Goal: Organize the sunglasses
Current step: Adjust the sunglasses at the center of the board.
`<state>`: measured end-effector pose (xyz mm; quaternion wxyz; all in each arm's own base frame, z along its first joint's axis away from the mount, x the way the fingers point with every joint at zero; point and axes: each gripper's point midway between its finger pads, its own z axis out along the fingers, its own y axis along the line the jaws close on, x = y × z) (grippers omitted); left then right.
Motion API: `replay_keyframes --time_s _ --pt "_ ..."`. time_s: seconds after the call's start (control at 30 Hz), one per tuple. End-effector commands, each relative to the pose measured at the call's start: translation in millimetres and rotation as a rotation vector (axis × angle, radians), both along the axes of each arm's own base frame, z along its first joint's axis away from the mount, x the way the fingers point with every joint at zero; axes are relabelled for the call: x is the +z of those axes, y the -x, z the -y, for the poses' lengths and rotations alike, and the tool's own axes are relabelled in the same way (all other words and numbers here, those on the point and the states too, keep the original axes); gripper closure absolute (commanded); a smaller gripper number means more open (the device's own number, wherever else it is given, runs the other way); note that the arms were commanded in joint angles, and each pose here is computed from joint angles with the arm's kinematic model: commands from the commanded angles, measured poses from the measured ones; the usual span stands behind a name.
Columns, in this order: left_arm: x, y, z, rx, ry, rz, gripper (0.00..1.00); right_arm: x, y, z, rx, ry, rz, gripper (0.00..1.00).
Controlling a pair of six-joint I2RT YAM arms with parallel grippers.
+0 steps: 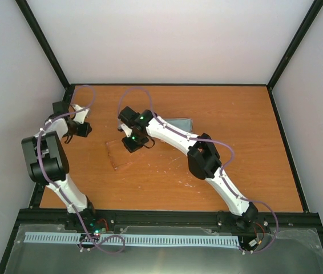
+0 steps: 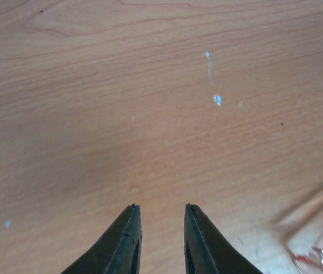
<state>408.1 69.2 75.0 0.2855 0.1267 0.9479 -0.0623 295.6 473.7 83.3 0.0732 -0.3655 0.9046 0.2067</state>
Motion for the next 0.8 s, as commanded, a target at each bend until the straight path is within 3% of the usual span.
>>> replay_keyframes --time_s 0.0,0.37,0.77 --pt "-2 -23 13 -0.083 0.048 0.015 0.76 -9 14 24 -0.03 0.088 -0.052 0.93" --pt "-52 -1 72 -0.264 0.097 -0.13 0.76 -55 37 44 -0.036 0.188 -0.189 0.94" --pt "-73 38 78 -0.281 0.085 -0.217 0.78 -84 15 53 -0.104 0.195 -0.223 0.94"
